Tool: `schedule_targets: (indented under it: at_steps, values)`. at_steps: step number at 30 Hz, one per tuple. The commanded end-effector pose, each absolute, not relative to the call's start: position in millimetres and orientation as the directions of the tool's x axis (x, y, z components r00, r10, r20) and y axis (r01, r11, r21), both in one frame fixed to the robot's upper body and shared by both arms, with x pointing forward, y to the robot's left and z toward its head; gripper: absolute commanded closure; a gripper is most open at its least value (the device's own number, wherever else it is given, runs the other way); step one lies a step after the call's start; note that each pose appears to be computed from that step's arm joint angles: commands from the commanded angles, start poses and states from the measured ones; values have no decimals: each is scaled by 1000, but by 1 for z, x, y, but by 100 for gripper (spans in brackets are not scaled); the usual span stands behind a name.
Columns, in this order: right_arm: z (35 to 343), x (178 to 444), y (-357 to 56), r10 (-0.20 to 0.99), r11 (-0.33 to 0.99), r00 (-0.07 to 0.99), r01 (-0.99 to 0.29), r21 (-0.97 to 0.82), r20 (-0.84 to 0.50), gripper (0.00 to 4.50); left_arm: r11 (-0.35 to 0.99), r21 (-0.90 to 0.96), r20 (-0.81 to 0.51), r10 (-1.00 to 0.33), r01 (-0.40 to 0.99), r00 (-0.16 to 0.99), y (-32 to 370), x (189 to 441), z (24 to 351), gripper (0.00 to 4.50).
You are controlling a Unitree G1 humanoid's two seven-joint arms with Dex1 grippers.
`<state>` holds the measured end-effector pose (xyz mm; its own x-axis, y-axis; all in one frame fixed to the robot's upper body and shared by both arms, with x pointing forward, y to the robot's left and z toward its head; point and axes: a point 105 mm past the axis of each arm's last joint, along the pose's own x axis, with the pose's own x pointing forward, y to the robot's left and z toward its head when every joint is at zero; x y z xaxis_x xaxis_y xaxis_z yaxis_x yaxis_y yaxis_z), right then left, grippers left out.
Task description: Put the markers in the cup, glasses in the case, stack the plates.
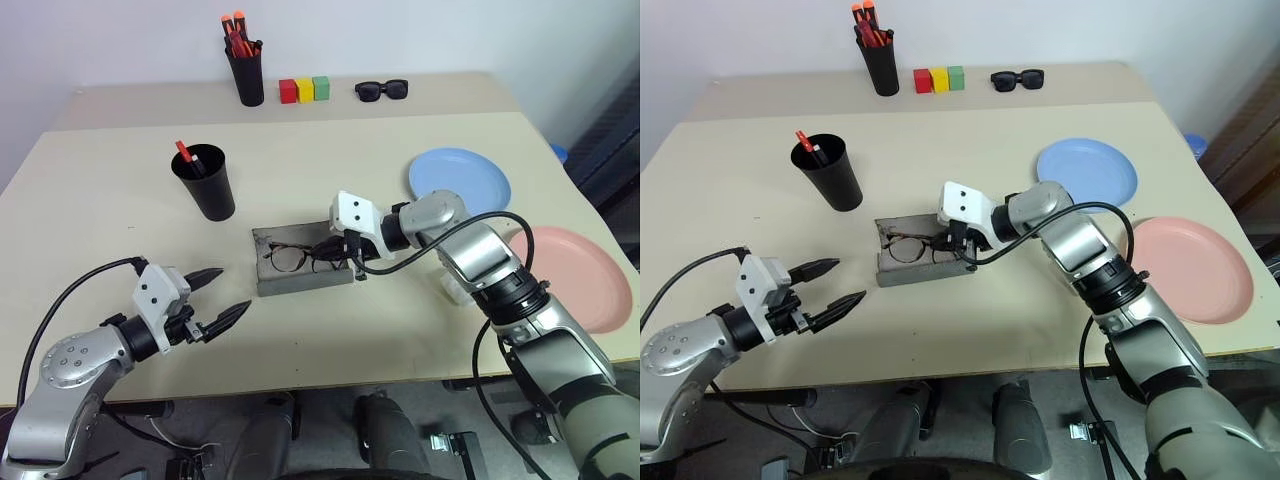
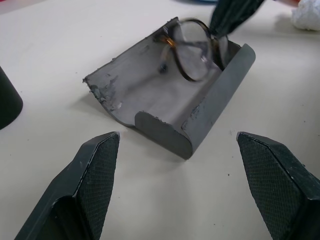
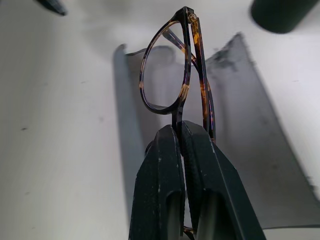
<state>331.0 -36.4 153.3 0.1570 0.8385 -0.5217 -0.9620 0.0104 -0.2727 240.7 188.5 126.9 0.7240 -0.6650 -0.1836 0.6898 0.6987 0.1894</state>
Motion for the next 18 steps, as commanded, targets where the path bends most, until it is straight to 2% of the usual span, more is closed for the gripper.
schedule_targets:
  at_steps: [1, 4, 9, 13, 16, 18]
  values:
    - [161, 330, -34, 854, -5, 147, -957, -290, -500, 445, 686, 202, -166, -679, 699, 715, 184, 240, 133, 63]
    - [162, 336, -33, 855, 22, 173, -954, -299, -489, 356, 679, 200, -171, -686, 707, 707, 184, 243, 132, 63]
    - [177, 340, -33, 880, 73, 221, -938, -339, -421, 113, 696, 193, -123, -682, 691, 721, 185, 249, 140, 63]
    - [189, 331, -37, 903, 76, 224, -923, -378, -366, 113, 725, 145, -86, -669, 674, 738, 186, 262, 148, 63]
    - [193, 323, -42, 912, 90, 235, -915, -394, -337, 107, 749, 91, -28, -657, 656, 754, 178, 281, 161, 156]
    - [192, 317, -47, 910, 98, 246, -909, -405, -333, 107, 747, 73, -16, -661, 660, 750, 166, 293, 167, 254]
